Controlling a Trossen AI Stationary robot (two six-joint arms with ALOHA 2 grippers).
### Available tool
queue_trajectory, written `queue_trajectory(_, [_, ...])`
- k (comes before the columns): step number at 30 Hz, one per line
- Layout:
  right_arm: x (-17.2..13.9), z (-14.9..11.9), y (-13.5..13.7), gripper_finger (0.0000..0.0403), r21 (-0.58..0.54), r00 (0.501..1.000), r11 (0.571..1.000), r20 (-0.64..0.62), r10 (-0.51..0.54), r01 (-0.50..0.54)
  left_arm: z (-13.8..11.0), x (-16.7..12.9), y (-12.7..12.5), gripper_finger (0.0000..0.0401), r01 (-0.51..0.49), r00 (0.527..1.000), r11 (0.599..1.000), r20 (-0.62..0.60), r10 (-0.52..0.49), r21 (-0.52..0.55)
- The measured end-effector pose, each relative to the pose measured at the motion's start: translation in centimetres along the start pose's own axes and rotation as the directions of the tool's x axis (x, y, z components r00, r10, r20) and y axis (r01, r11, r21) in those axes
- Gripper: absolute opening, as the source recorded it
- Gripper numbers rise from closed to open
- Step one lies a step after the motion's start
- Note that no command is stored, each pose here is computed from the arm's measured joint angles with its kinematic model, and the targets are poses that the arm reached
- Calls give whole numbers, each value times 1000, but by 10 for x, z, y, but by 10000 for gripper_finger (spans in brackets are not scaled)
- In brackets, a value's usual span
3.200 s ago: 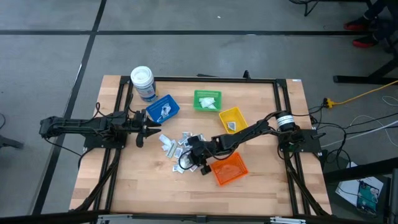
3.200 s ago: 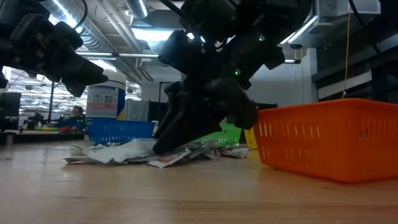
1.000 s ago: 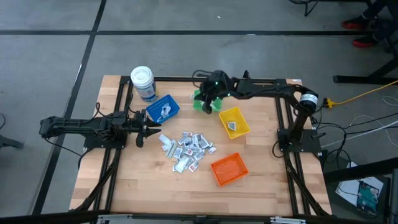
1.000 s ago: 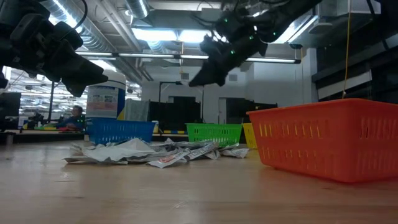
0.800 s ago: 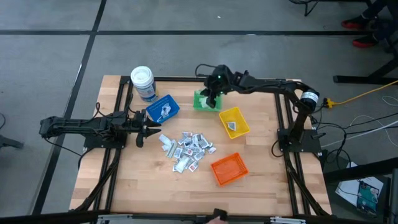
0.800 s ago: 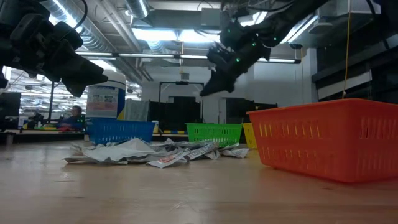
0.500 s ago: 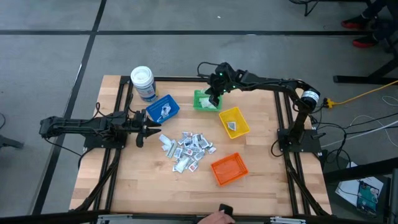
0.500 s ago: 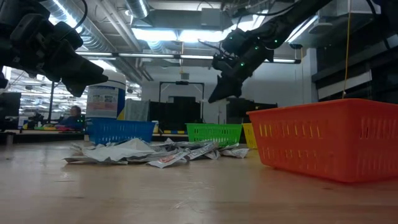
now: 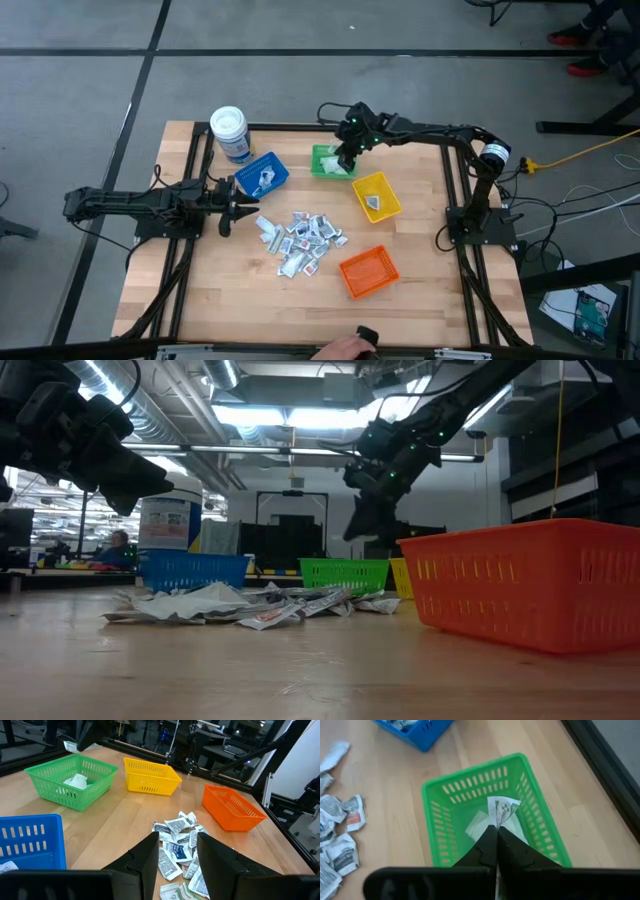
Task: Pick & Place First Aid Supplies
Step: Put the white bandage into the green bin, then put the white towelette pack into the yellow bin
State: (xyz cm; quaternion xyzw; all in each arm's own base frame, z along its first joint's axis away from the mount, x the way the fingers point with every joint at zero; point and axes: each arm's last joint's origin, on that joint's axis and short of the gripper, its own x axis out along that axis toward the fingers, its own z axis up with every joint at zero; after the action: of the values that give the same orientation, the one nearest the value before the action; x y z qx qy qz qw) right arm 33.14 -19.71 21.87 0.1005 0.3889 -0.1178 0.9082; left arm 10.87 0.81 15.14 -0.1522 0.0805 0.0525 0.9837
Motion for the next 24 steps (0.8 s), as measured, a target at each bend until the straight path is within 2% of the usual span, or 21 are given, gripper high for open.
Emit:
queue_trajectory(5, [0,-1,0,14,3,1000,1000,-14,3,-3,0,0,0,127,0,1000,1000,0,0,0])
queue_trajectory(8, [0,-1,1,34,1,1000,1000,-10,27,-27,0,0,0,127,0,1000,1000,0,0,0])
queue_trajectory(17, [0,-1,2,145,9,1000,1000,-11,21,-21,0,0,0,127,0,1000,1000,0,0,0])
queue_trajectory(24, [3,3,13,210,11,998,998,7,-56,56,0,0,0,127,0,1000,1000,0,0,0])
